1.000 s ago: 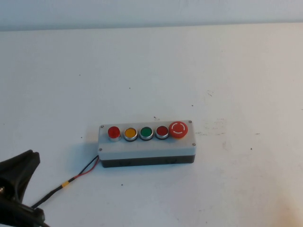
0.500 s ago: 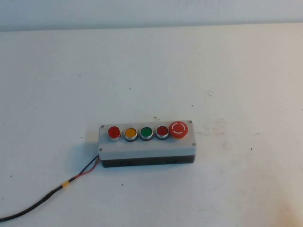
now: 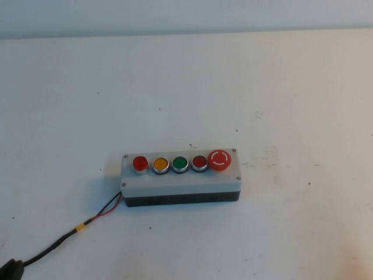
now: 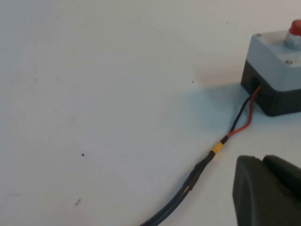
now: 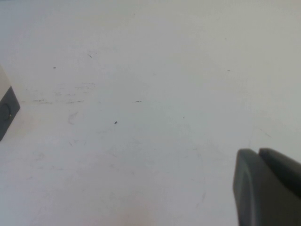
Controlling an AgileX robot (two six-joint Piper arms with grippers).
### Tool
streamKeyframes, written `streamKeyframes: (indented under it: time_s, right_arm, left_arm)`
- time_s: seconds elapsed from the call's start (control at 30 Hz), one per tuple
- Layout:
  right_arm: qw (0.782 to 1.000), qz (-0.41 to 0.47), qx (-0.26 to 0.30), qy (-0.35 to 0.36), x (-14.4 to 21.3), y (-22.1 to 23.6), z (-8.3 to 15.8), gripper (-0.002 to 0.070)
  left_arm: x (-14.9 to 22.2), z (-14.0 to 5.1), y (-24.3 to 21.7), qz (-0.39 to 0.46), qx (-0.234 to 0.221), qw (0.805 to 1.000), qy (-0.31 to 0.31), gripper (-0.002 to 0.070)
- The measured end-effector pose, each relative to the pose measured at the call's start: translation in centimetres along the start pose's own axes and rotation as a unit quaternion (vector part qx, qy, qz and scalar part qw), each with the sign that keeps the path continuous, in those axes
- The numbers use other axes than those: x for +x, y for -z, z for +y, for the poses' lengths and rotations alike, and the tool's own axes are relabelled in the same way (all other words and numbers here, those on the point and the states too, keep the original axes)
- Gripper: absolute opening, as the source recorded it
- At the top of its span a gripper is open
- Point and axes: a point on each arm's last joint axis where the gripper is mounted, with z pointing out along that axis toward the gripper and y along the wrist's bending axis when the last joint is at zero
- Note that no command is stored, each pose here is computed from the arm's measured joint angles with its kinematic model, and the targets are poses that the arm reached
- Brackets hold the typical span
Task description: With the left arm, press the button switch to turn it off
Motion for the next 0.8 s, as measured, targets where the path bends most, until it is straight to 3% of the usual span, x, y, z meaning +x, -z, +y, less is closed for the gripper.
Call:
streamKeyframes:
  time_s: [0.8]
  right_arm:
    - [1.000, 0.000, 0.000, 0.000, 0.00, 0.00, 0.00, -0.0016]
  left_arm:
    - [0.06, -0.01, 0.01, 0.003, 0.000, 1.000, 0.003, -0.0002]
